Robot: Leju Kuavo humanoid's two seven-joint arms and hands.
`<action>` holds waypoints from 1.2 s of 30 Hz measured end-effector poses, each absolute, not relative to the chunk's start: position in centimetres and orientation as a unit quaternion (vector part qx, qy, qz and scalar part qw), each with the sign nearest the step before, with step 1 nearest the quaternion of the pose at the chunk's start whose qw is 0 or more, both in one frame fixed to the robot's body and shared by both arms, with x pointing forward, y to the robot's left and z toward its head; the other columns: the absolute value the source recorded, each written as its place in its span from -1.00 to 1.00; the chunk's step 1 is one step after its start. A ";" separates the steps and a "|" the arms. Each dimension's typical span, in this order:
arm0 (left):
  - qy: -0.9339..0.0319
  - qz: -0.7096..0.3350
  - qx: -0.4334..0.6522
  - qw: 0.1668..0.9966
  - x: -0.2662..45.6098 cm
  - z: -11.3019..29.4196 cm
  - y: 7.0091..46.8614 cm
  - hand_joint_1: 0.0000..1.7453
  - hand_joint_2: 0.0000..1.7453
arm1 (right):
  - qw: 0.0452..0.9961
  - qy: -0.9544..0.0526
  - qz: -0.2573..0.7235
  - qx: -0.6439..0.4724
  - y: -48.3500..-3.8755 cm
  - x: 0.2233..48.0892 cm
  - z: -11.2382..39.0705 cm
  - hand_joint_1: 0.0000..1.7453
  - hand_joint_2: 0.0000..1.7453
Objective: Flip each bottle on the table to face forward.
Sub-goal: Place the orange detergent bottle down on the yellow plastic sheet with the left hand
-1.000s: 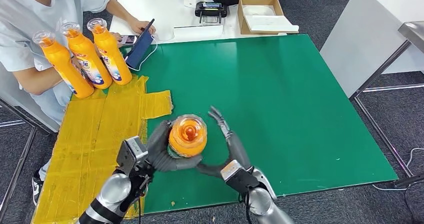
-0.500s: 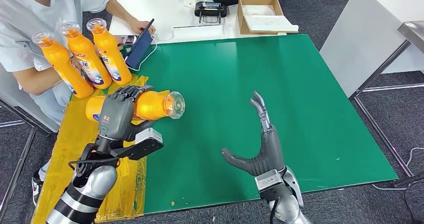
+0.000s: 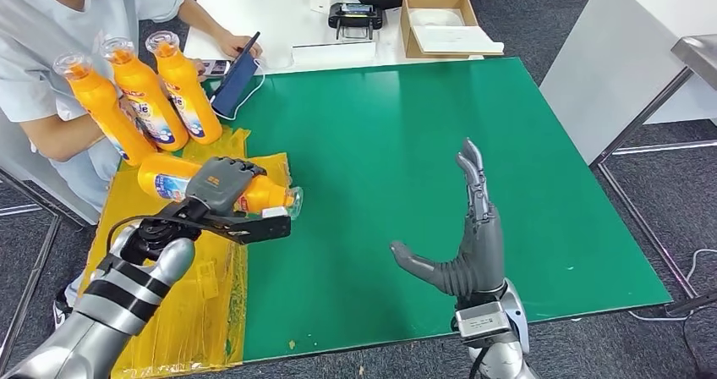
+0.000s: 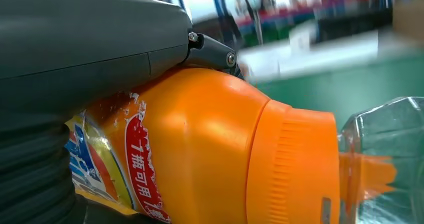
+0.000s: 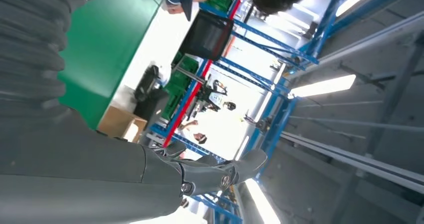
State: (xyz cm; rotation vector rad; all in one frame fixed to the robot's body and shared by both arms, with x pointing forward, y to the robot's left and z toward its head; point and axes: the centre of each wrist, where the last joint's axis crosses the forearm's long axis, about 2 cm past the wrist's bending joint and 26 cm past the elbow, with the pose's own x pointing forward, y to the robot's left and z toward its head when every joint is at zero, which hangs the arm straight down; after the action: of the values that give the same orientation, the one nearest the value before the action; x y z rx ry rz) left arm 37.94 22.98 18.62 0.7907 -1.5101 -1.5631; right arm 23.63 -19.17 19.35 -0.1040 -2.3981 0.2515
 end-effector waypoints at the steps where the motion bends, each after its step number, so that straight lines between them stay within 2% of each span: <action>1: -0.582 -0.633 0.306 0.408 38.3 18.4 23.1 1.00 1.00 | 0.356 -0.929 0.095 -0.041 -19.2 23.7 19.5 -1.00 1.00; 9: -0.513 -0.686 0.284 0.431 40.0 16.9 24.2 1.00 1.00 | 0.352 -0.931 0.088 -0.040 -19.3 24.0 20.0 -1.00 1.00; 15: -0.491 -0.682 0.268 0.472 40.2 14.8 25.6 1.00 1.00 | 0.349 -0.932 0.092 -0.030 -19.1 24.2 20.2 -1.00 1.00; 16: -0.488 -0.677 0.270 0.481 40.2 14.5 25.8 0.91 1.00 | 0.349 -0.932 0.093 -0.027 -19.0 24.2 20.2 -1.00 1.00; 17: -0.485 -0.671 0.274 0.489 40.2 14.2 26.0 0.54 1.00 | 0.349 -0.932 0.095 -0.026 -19.0 24.2 20.2 -1.00 1.00; 19: -0.479 -0.658 0.285 0.507 40.2 13.6 26.4 -0.46 1.00 | 0.349 -0.932 0.098 -0.023 -18.9 24.3 20.2 -1.00 1.00; 20: -0.477 -0.650 0.291 0.515 40.2 13.4 26.7 -0.87 1.00 | 0.350 -0.931 0.099 -0.021 -18.9 24.3 20.2 -1.00 1.00; 21: -0.476 -0.641 0.298 0.524 40.2 13.2 26.9 -1.00 1.00 | 0.352 -0.931 0.101 -0.019 -18.8 24.3 20.2 -1.00 1.00; 30: -0.505 -0.568 0.325 0.563 40.0 12.2 27.0 -1.00 1.00 | 0.362 -0.926 0.104 -0.014 -18.5 24.6 20.2 -1.00 1.00; 34: -0.524 -0.537 0.322 0.577 39.4 11.8 26.8 -1.00 -1.00 | 0.366 -0.924 0.105 -0.014 -18.5 24.5 20.1 -1.00 1.00; 36: -0.537 -0.524 0.322 0.577 39.1 11.7 26.7 -1.00 -1.00 | 0.367 -0.924 0.105 -0.013 -18.5 24.4 19.9 -1.00 1.00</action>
State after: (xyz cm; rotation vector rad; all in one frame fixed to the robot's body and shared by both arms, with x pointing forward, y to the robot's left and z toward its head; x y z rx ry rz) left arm 39.10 26.67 11.65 0.7527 -1.2573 -1.2266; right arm 24.43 -18.53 19.95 -0.0345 -2.3738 0.2703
